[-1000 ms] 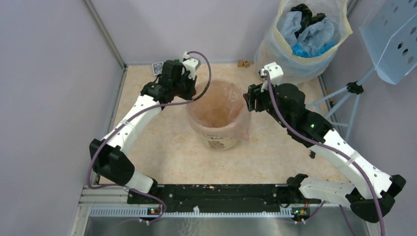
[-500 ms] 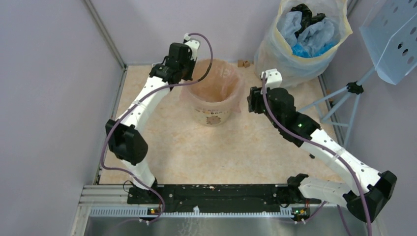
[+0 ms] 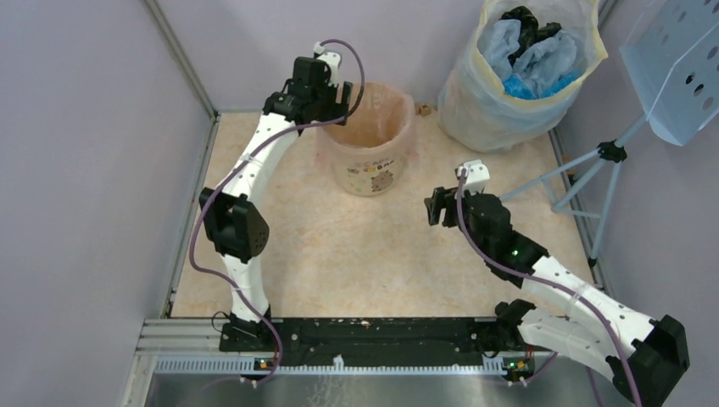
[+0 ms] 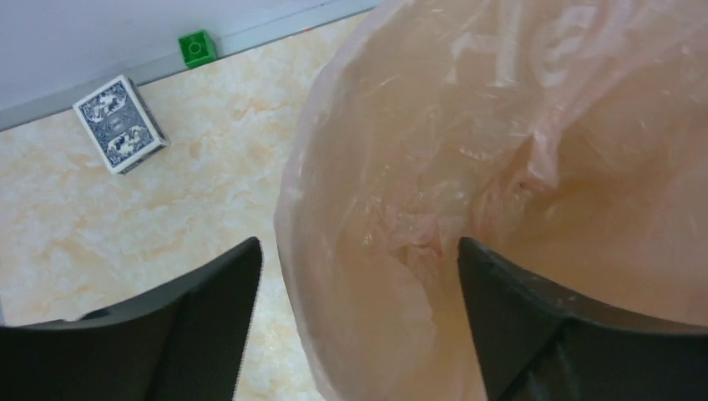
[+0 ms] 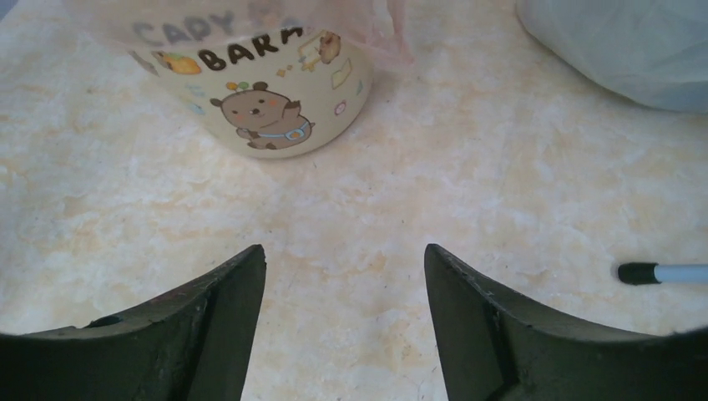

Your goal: Put the trash bags into the trash bin

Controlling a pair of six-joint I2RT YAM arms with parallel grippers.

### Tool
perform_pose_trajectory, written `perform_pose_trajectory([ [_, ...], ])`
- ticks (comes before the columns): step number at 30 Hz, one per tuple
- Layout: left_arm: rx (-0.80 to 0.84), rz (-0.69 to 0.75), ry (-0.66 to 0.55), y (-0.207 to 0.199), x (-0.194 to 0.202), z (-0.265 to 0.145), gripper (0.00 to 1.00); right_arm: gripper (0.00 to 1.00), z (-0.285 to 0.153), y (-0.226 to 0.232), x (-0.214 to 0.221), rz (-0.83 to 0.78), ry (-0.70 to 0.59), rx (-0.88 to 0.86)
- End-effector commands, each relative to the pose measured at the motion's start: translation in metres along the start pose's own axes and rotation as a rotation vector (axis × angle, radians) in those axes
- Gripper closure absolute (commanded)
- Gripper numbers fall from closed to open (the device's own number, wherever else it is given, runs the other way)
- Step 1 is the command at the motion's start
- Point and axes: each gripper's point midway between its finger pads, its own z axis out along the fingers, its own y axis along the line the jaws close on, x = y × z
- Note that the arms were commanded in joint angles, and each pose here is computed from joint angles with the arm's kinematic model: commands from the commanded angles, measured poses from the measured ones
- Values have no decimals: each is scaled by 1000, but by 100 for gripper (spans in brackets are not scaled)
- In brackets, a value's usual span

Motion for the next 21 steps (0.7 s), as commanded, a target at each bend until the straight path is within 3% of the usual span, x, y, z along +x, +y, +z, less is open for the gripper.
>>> perform_pose_trajectory([
  [1,68,-73,-143,-8,-39,-71,3,30,-4,4,-15,-39,-158,-70],
  [4,44,-110,-194,-2,-31,-101,1,12,-7,2,-4,-37,-164,-83],
  [7,11,-175,-265,5,-13,-123,1,2,-8,-2,0,-10,-181,-70],
  [14,75,-378,-508,3,54,-170,1,1,-3,-28,2,56,-156,98],
  [17,22,-448,-491,11,113,-161,1,1,-12,-59,0,22,-176,250],
  [21,-84,-427,-492,28,161,-150,1,2,-17,-94,10,77,-230,344],
])
